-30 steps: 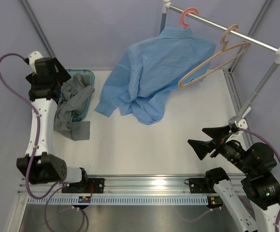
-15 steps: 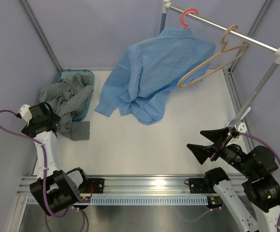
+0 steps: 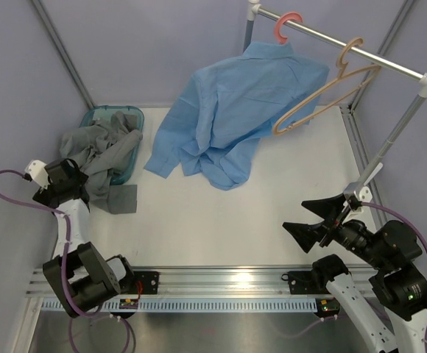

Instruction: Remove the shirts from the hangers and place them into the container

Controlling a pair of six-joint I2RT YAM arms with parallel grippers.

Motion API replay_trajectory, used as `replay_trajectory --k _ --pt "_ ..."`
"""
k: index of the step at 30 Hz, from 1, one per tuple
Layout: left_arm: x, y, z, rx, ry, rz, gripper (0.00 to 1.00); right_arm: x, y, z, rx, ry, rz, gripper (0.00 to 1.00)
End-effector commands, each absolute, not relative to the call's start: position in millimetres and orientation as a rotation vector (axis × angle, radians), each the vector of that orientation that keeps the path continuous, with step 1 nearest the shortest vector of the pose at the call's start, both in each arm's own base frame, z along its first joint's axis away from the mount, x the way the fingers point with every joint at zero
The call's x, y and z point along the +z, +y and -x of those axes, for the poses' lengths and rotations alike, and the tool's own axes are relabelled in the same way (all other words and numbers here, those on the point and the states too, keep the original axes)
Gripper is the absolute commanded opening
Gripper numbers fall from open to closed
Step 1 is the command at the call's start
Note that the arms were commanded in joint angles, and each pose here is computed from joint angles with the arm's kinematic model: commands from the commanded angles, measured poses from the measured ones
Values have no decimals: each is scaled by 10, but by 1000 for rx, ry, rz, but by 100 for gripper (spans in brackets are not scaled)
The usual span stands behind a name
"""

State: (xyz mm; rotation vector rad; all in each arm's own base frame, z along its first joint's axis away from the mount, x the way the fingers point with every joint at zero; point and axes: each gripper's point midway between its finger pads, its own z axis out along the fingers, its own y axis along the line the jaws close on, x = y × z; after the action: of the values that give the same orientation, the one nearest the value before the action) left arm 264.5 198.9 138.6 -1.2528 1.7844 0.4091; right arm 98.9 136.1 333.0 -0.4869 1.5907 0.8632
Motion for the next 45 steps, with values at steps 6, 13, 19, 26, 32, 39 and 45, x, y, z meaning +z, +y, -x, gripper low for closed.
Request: replay_trajectory --k 6,13,19,26,32,39,45 --pt "1383 2203 -2962 402 1703 1220 87 3346 1430 -948 905 1573 529 99" --pt "1273 2239 -3106 386 1742 1210 80 3324 1437 -980 904 1586 522 100" --pt "1188 2259 -3193 375 1774 1211 64 3307 1443 -1005 904 1599 518 100" --pt "1117 2288 -3260 375 1791 1204 26 3296 1445 -1037 900 1608 510 99" --pt "1151 2289 -3292 367 1802 1184 0 3286 1448 -1045 900 1613 509 99" --pt "1907 2003 -3616 323 1716 1028 0 3292 1447 -1043 900 1611 510 99" --pt "2657 1539 -4143 244 1684 860 0 3278 1449 -1064 898 1622 504 100"
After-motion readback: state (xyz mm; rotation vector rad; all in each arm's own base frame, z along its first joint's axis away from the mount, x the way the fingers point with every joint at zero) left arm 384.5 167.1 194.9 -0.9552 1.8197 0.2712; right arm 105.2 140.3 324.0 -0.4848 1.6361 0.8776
